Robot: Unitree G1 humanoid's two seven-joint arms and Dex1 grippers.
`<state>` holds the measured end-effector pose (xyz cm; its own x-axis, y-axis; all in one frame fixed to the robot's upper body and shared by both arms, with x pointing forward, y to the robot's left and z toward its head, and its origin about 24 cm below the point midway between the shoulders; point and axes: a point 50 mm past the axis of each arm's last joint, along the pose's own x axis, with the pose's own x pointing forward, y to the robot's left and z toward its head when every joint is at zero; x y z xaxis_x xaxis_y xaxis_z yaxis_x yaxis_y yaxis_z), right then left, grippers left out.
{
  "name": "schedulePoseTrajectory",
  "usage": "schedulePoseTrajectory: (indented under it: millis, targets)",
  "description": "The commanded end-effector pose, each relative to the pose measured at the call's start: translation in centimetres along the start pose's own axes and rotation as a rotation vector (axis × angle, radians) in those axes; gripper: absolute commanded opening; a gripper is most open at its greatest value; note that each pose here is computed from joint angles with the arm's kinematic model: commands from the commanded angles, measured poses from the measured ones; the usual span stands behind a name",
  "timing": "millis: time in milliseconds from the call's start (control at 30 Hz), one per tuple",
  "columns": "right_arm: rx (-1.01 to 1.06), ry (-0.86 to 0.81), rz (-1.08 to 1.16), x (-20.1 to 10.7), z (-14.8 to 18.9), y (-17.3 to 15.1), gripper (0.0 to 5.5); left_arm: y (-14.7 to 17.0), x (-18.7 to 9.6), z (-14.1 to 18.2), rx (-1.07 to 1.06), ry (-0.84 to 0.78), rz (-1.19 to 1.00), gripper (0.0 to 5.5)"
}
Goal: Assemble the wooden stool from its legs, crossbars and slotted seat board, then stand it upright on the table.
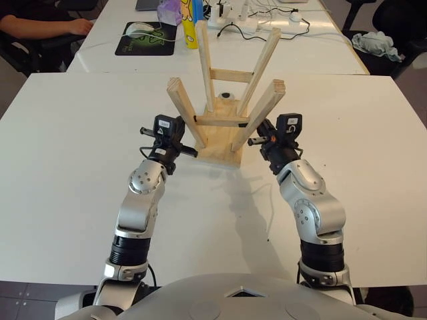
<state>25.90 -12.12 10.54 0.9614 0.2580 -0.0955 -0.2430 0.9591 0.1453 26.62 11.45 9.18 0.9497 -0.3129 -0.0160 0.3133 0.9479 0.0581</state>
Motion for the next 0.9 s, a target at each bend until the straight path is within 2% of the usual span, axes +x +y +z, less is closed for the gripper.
schedulePoseTrajectory:
  millis: [33,167,267,333,400,467,500,567,600,667,900]
  targets:
    - [-0.024,0.012,-0.106,0.2,-0.1,-1.4,0.01,-0.4,-0.2,0.0,0.0,0.004,0.009,0.0]
    - [-0.045,-0.063,-0.321,-0.7,0.9,-4.4,0.01,2.2,-1.0,1.1,0.044,-0.079,0.185,0.0]
    - [-0.029,-0.156,-0.47,-1.8,2.2,-6.0,0.01,4.1,-1.9,3.2,0.102,-0.212,0.342,0.0]
    - [-0.017,-0.192,-0.504,-2.2,2.7,-6.2,0.01,4.7,-2.4,4.6,0.135,-0.301,0.408,0.0]
    - [0.012,-0.225,-0.433,-1.8,3.1,-5.3,0.01,4.2,-2.2,4.8,0.123,-0.326,0.377,0.0]
    - [0.022,-0.195,-0.027,-0.4,2.9,-0.2,0.01,0.5,-0.3,3.1,0.061,-0.228,0.073,0.0]
    - [-0.071,-0.163,0.179,-0.3,2.5,2.6,0.01,-2.3,0.3,1.8,0.064,-0.138,-0.13,0.0]
    - [-0.087,-0.03,0.35,-0.6,0.5,5.0,0.01,-5.5,0.1,0.4,0.079,-0.049,-0.327,0.0]
    - [-0.108,-0.004,0.355,-0.7,-0.1,5.1,0.01,-6.2,0.0,-0.1,0.075,-0.011,-0.361,0.0]
    - [-0.102,0.055,0.251,-0.5,-1.1,3.5,0.01,-5.6,0.1,-0.8,0.068,0.043,-0.299,0.0]
    - [-0.179,0.149,0.034,0.0,-2.2,-2.2,0.01,0.5,-1.0,-3.7,0.121,0.238,-0.007,0.0]
